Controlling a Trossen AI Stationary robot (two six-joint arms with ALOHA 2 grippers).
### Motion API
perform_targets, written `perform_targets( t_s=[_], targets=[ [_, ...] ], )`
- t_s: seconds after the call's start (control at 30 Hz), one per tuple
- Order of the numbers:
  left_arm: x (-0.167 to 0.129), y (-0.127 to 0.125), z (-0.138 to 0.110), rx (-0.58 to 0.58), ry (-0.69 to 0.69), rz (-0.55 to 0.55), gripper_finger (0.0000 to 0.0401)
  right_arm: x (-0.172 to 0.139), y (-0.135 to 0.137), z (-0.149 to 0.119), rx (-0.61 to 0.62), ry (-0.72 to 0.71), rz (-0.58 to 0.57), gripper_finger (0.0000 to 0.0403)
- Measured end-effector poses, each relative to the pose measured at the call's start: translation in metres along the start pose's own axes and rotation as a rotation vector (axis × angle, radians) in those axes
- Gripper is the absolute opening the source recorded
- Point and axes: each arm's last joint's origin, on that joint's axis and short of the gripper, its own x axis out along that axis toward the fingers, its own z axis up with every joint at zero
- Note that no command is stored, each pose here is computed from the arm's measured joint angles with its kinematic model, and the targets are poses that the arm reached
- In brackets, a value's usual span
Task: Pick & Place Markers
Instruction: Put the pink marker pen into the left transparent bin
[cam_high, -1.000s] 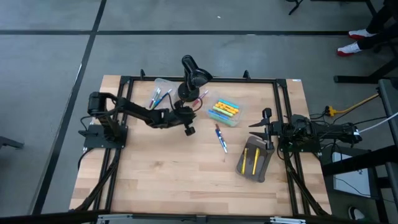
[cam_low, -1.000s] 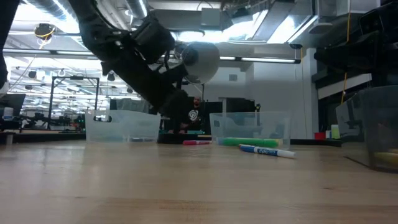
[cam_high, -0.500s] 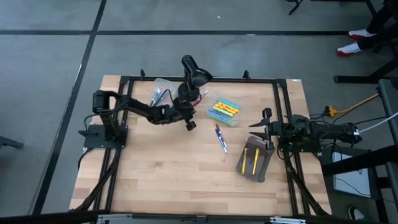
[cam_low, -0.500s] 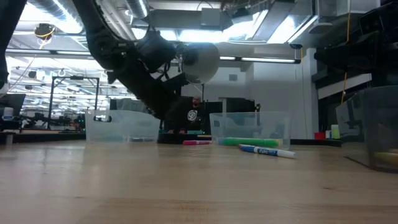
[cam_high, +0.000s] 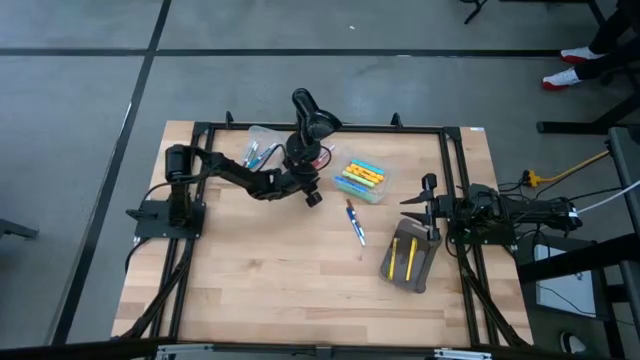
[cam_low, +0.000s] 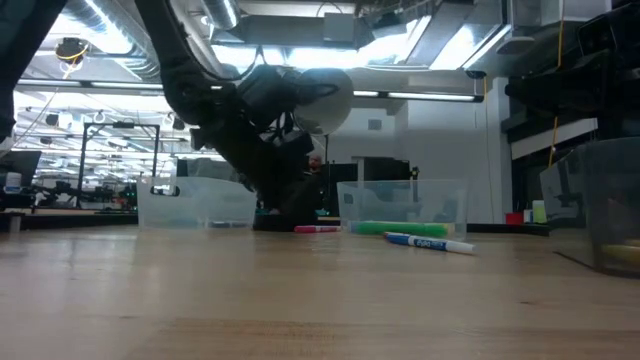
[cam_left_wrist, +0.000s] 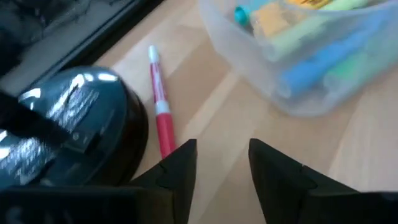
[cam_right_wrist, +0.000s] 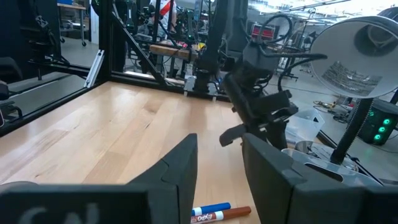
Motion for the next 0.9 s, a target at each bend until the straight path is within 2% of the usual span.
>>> perform_targets(
  t_s=[0.27,0.67,0.9],
  targets=[
    [0.009,0.016,0.003,-0.104,0.073,0.015,0.0143,0.0,0.0,0.0,0.0,0.0,0.0,0.0126],
    [0.01,0.018,0.003,-0.116,0.073,0.006,0.0143,0.0,0.0,0.0,0.0,0.0,0.0,0.0126],
    [0.016,0.014,-0.005,-0.112,0.107,-0.064,0.0143,0.0,0.0,0.0,0.0,0.0,0.0,0.0126]
  ],
)
